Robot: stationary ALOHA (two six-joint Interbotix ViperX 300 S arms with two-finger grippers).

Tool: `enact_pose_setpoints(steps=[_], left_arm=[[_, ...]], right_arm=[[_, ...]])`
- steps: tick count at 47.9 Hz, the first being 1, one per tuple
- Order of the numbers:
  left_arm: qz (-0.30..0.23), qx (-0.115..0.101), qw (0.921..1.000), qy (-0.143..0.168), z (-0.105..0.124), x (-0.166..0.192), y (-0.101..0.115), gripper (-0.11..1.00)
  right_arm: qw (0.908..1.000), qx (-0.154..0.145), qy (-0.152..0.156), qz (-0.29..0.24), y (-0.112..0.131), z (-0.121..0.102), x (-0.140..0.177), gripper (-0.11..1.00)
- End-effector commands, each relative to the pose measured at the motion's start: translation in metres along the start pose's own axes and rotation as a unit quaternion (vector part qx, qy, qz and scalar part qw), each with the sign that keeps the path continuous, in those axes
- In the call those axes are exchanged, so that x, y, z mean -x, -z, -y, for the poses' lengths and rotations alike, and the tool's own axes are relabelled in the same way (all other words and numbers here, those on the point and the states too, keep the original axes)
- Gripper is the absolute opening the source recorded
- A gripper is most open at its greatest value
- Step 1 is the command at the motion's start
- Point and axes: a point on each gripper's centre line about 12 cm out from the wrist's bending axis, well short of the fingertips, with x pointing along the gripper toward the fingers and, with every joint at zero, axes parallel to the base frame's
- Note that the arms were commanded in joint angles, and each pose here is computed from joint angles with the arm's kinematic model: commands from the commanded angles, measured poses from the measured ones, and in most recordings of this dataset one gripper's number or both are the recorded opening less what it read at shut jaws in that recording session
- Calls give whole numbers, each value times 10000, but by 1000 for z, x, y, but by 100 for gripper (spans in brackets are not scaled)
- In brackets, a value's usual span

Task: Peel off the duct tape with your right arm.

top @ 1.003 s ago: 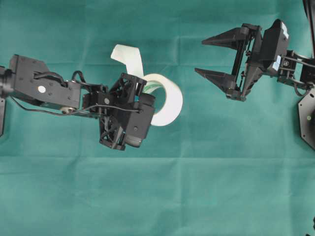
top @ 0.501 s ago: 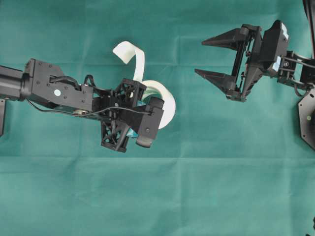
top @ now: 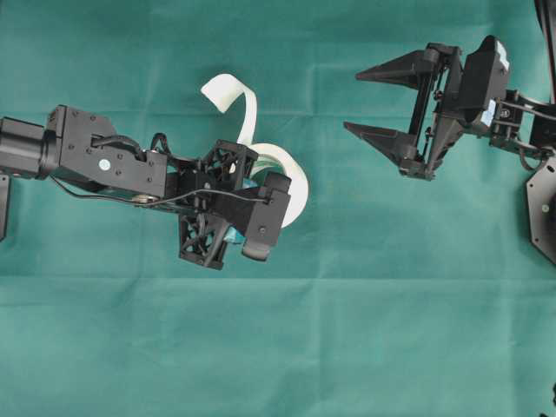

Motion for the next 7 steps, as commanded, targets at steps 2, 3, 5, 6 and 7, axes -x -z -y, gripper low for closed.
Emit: enact_pose_setpoints(steps=[2,3,5,6,7], left_arm=[[433,-15,9990,-132,-6,23,-23,21],[447,-15,9989,-136,-6,25,-24,21],[477,-15,9988,-146,-7,28,-25,21],[493,-21,9987,-146,-6,29,-26,21],[507,-21,9986,-150,-7,32,-27,21]], right_arm=[[9999,-5,-27,136,-8,-2,0,65],[9999,-12,-22,137,-8,-1,0,65],[9999,-5,-26,129,-7,-1,0,65],[9999,-5,-27,136,-8,-2,0,65],[9999,-5,-26,129,-7,-1,0,65]])
